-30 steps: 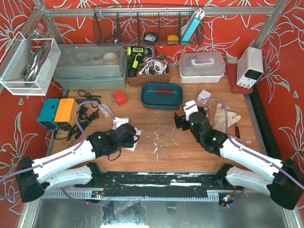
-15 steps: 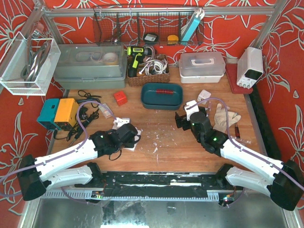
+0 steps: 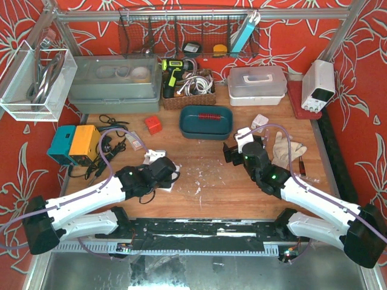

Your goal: Install the large spring

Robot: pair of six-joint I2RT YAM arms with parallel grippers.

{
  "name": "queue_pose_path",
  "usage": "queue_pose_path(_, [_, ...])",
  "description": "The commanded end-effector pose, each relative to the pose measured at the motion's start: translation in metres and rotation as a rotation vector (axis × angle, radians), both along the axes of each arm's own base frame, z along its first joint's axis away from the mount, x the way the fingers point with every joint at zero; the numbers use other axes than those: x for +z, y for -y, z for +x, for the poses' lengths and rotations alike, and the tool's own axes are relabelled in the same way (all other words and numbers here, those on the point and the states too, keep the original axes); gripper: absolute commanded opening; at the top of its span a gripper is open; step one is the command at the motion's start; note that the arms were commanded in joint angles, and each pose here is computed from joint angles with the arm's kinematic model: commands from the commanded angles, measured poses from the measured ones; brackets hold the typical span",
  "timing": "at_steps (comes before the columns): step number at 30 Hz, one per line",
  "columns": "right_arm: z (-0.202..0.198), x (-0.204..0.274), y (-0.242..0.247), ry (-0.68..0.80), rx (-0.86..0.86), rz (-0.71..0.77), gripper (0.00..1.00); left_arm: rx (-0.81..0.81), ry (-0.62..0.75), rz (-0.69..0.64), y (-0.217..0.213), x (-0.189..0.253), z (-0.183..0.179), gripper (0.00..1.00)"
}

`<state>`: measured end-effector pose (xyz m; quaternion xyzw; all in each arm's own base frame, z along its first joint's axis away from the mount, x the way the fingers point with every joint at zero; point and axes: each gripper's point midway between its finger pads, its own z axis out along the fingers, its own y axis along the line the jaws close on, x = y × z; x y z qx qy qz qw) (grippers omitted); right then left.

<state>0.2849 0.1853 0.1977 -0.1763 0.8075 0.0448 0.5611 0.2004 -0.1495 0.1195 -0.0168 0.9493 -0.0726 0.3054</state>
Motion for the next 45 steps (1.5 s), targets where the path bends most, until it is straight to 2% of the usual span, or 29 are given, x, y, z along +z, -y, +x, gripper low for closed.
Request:
queue_pose_path(1, [-0.001,0.002,0.004,0.009,-0.009,0.022,0.99,0.023,-0.005,0.037,-0.004,-0.006,0.001,0.39])
queue_pose_path(8, [-0.001,0.001,0.003,0.004,-0.005,0.023,0.99,0.03,0.013,0.02,-0.004,-0.001,0.003,0.45])
queue_pose_path(10, [0.0,0.0,0.001,-0.001,0.005,0.021,0.99,0.031,0.06,-0.017,-0.002,0.015,0.008,0.48])
queue_pose_path(13, [0.001,0.002,-0.018,-0.025,0.085,0.011,0.99,0.03,0.146,-0.109,0.006,0.041,0.022,0.6])
queue_pose_path(19, [0.029,-0.002,-0.042,-0.14,0.134,-0.14,0.97,-0.004,0.328,-0.398,0.014,0.095,0.065,0.82])
queue_pose_path(22, [0.046,-0.009,-0.057,-0.186,0.214,-0.175,0.91,-0.017,0.428,-0.453,0.013,0.118,0.079,0.89])
queue_pose_path(25, [0.067,-0.018,-0.063,-0.233,0.245,-0.217,0.79,-0.029,0.528,-0.449,0.012,0.131,0.086,0.95])
queue_pose_path(27, [0.084,-0.029,-0.063,-0.271,0.251,-0.248,0.68,-0.04,0.574,-0.443,0.011,0.133,0.088,0.96])
queue_pose_path(30, [0.105,-0.049,-0.063,-0.324,0.261,-0.297,0.59,-0.076,0.627,-0.471,0.014,0.133,0.084,0.97])
queue_pose_path(34, [0.129,-0.072,-0.064,-0.369,0.278,-0.36,0.43,-0.154,0.686,-0.514,0.021,0.132,0.074,1.0])
queue_pose_path(40, [0.166,-0.099,-0.063,-0.403,0.291,-0.476,0.4,-0.144,0.724,-0.462,0.01,0.104,0.069,1.0])
queue_pose_path(45, [0.177,-0.122,-0.074,-0.445,0.383,-0.477,0.39,-0.152,0.703,-0.436,0.01,0.097,0.07,1.0])
